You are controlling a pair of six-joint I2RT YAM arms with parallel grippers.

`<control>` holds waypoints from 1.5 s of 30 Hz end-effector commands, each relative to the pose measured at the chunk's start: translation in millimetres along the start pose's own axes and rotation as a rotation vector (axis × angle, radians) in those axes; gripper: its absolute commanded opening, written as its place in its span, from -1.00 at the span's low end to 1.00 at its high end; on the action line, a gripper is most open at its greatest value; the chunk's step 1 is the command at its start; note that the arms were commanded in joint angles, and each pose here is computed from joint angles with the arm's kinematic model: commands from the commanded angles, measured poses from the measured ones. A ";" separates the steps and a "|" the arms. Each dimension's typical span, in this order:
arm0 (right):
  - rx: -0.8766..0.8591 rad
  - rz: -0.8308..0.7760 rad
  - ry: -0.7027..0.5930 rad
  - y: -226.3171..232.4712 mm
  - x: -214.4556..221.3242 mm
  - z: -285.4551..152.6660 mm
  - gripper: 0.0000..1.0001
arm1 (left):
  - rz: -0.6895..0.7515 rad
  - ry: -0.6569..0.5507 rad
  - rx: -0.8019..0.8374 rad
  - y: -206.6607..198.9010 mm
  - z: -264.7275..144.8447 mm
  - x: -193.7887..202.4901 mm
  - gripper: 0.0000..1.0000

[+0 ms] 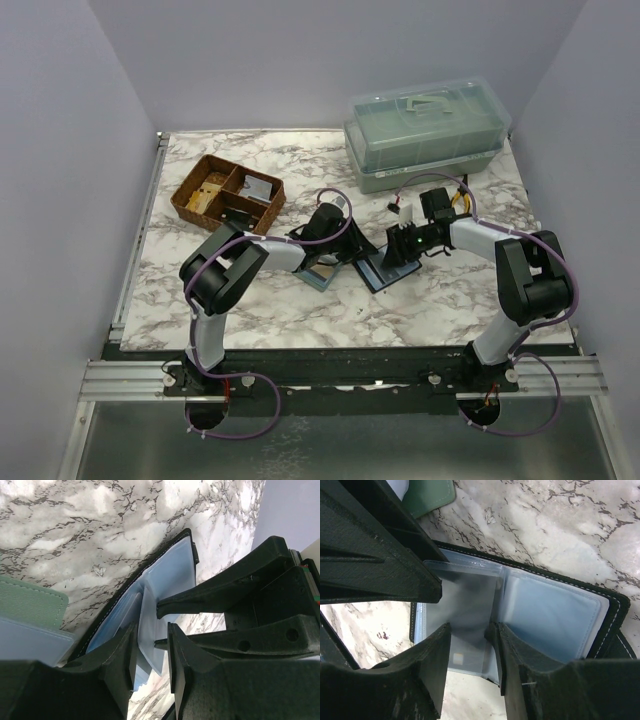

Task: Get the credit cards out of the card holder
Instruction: Remove the credit card from the card holder.

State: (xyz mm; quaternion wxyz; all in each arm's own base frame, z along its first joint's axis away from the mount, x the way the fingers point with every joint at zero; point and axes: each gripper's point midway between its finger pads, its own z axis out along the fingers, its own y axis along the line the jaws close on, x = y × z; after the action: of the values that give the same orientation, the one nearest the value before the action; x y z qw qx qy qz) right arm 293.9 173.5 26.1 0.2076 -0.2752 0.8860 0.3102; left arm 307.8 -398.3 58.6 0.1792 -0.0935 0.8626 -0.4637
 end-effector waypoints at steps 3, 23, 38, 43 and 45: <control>0.025 -0.039 -0.020 0.1 -9.7 -10.2 0.14 | -0.042 0.025 0.051 -9.8 4.6 7.6 -0.33; 0.057 -0.193 -0.012 4.1 -15.1 -24.4 0.29 | -0.124 0.027 0.135 -24.9 20.8 2.6 -0.41; 0.112 -0.260 -0.050 13.4 -32.7 -31.6 0.55 | -0.121 0.037 0.170 -36.4 22.5 5.2 -0.41; 0.079 -0.224 -0.041 18.6 -31.4 -29.3 0.58 | -0.120 0.042 0.176 -39.7 24.7 7.1 -0.41; 0.060 -0.209 -0.043 22.9 -32.8 -29.8 0.59 | -0.122 0.043 0.176 -39.9 25.3 7.3 -0.41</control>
State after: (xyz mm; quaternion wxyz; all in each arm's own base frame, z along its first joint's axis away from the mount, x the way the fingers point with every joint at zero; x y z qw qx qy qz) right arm 296.7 173.2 59.7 0.2621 -0.3600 0.8597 0.2504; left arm 311.6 -430.4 68.6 0.1440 -0.1323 0.8250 -0.5302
